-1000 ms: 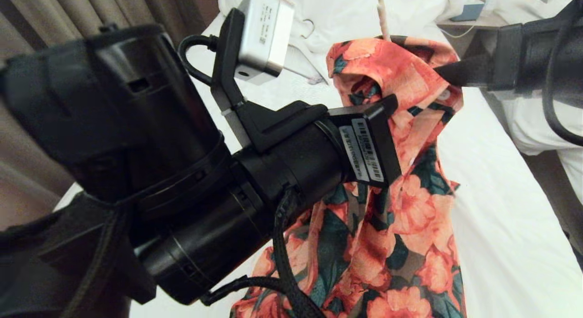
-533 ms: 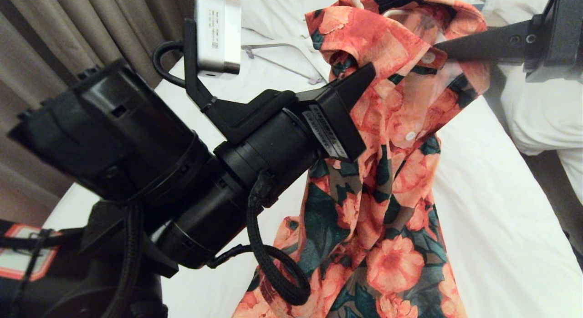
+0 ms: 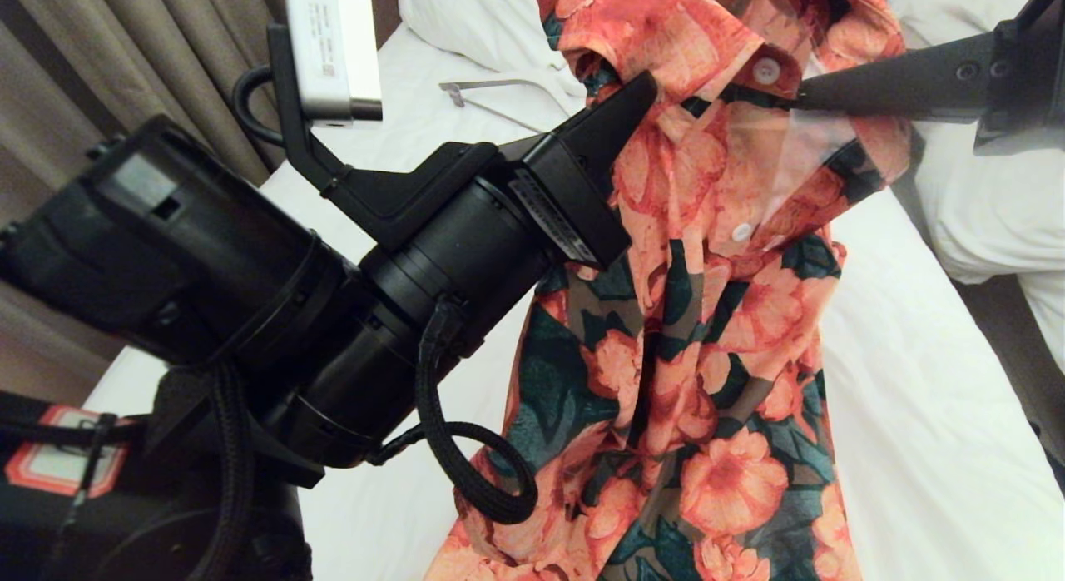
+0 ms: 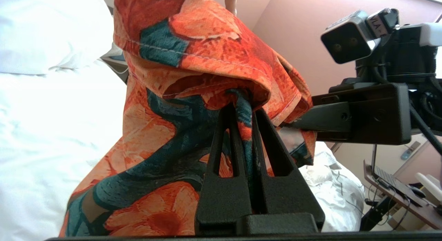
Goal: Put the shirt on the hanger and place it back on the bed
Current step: Hook the other side of the shirt onto the hanger
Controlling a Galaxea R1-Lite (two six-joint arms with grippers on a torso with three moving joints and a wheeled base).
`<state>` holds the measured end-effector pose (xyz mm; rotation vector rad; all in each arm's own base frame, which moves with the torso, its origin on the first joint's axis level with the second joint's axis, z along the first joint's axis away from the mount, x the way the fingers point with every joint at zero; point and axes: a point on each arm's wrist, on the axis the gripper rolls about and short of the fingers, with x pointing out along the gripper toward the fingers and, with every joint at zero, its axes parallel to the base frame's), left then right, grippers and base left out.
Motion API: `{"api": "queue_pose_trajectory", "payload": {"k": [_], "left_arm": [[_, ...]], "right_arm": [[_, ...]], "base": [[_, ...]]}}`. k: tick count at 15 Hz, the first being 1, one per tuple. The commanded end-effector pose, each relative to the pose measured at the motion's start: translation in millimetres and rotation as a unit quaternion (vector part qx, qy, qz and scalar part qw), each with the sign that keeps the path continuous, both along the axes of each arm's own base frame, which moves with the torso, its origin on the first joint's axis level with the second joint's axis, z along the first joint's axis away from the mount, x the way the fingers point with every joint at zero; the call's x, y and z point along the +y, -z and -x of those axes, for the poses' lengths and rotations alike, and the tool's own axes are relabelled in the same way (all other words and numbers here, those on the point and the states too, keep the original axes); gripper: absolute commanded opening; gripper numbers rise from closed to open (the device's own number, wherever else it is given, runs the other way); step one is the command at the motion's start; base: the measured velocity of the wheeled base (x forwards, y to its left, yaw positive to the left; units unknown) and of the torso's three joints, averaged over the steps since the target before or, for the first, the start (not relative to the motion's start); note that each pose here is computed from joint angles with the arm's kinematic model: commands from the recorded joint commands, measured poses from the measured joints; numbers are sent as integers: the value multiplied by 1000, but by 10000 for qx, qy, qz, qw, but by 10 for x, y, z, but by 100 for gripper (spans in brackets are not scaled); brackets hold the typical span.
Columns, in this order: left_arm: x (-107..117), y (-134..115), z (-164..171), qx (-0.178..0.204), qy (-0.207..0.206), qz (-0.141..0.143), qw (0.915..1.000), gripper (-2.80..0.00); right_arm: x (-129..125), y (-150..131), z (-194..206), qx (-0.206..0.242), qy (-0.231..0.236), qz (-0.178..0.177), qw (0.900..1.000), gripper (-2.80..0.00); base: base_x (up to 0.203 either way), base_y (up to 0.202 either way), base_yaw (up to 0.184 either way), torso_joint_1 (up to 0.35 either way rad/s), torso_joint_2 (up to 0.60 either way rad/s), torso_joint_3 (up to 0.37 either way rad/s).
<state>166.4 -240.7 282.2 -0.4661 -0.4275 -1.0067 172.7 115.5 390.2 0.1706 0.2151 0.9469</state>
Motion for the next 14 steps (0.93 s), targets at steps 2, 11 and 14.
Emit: {"api": "queue_pose_trajectory", "payload": {"k": [2, 11, 14], "left_arm": [[-1, -7, 15, -11, 35, 37, 10000, -280], [6, -27, 37, -27, 62, 72, 10000, -280], [-4, -14, 30, -20, 59, 51, 10000, -280]], "right_arm": [[28, 36, -42, 73, -16, 37, 10000, -280], [76, 50, -33, 78, -116, 48, 9999, 0], [49, -21, 10, -29, -110, -85, 9999, 0]], "base": [[0, 0, 0, 0, 0, 0], [0, 0, 0, 0, 0, 0], [0, 0, 0, 0, 0, 0]]}}
